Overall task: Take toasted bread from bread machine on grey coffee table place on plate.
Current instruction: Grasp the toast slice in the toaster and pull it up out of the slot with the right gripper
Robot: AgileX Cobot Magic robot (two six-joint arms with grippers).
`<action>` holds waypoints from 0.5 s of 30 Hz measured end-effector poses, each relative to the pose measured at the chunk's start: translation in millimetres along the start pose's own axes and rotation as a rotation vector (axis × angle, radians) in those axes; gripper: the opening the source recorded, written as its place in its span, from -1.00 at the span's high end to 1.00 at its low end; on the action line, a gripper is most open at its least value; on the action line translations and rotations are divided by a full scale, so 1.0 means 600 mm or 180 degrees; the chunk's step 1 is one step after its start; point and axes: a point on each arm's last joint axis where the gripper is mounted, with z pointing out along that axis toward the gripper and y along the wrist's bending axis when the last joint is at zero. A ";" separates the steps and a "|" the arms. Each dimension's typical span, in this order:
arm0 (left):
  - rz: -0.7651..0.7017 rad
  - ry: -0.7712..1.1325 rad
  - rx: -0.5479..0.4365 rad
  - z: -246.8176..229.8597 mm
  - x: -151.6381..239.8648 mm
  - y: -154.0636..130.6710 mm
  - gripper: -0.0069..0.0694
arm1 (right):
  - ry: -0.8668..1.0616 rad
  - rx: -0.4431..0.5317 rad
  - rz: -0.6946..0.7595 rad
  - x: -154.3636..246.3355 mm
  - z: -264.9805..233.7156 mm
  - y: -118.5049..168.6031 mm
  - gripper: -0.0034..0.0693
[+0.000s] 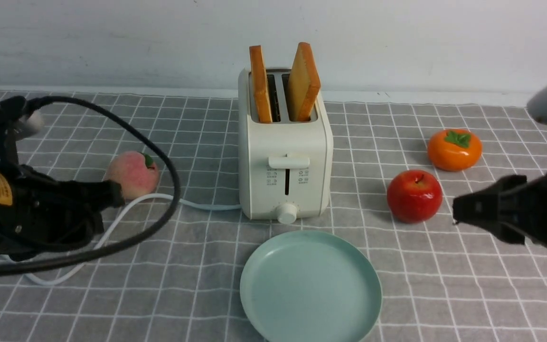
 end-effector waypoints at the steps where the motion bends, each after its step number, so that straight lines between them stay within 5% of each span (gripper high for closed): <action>1: 0.0014 0.0010 -0.0007 0.000 0.000 0.000 0.20 | 0.0018 0.0006 0.0003 0.000 0.003 -0.001 0.25; 8: 0.0230 0.0508 -0.0284 -0.003 0.023 0.014 0.20 | -0.0165 -0.0085 -0.0056 -0.124 0.078 0.023 0.22; 15: 0.0175 0.0893 -0.0444 -0.008 0.041 0.022 0.20 | -0.0343 -0.0166 -0.0035 -0.224 0.193 0.031 -0.06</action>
